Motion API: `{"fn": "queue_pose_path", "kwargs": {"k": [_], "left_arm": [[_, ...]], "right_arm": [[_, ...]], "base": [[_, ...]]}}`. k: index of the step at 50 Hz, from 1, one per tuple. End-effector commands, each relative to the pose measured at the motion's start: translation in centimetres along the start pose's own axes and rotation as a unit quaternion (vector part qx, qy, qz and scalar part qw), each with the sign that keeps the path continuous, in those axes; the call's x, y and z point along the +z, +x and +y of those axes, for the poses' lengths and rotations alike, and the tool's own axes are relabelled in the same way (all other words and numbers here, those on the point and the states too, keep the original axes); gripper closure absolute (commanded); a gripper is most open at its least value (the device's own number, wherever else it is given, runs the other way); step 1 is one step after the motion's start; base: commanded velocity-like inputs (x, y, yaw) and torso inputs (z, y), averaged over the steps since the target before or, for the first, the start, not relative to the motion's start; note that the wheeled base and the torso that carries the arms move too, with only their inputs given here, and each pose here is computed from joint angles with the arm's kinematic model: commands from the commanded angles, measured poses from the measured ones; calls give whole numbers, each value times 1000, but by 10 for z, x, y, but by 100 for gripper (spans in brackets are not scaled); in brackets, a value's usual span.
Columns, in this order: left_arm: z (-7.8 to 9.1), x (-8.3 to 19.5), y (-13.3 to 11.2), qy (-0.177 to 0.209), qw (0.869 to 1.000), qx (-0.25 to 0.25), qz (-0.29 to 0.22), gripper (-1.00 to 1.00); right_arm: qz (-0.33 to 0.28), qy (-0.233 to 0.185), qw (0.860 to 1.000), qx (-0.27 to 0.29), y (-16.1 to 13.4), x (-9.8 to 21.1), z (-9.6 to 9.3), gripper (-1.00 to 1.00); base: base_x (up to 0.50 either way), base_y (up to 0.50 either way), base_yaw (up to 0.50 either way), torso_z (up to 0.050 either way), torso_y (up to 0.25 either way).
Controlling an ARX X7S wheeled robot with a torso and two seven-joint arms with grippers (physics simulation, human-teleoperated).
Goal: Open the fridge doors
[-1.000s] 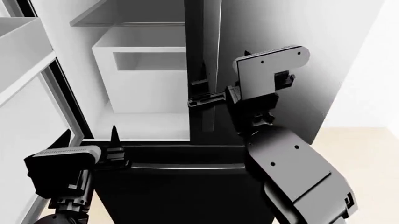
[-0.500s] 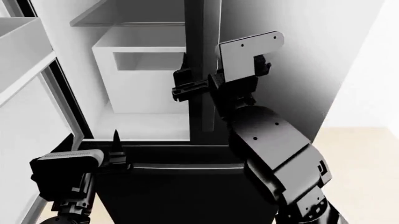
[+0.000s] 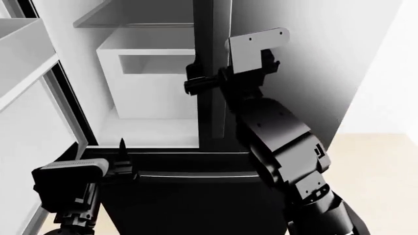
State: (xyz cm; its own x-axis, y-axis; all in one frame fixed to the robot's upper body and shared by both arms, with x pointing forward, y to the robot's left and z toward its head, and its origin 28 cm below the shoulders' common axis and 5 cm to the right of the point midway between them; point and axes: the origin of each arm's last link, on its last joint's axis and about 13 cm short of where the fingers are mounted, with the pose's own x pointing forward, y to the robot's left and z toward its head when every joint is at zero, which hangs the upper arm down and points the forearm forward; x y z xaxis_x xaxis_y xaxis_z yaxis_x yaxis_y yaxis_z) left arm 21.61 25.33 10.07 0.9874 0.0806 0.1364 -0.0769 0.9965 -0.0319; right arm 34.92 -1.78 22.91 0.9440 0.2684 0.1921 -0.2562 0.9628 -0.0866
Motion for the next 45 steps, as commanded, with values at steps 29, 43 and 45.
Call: {"fn": "queue_pose_path", "kwargs": {"k": [29,43,45], "left_arm": [[-3,0,-2,-22,999,-25,5,-100],[1,2,2,-23,1000,-14,-1,-100],[1,1,3,-22,1000,-12,-2,-100]], "right_arm": [[19,-15,1000,-15,24,-13,-1,100],[15,-37,999,-25,9,-17,-1,100],[11,-39,999,-18,1,-14,-2,100]], "base": [[0,0,0,0,0],[-1,0,0,0,0],[0,0,-1,0,0]]}}
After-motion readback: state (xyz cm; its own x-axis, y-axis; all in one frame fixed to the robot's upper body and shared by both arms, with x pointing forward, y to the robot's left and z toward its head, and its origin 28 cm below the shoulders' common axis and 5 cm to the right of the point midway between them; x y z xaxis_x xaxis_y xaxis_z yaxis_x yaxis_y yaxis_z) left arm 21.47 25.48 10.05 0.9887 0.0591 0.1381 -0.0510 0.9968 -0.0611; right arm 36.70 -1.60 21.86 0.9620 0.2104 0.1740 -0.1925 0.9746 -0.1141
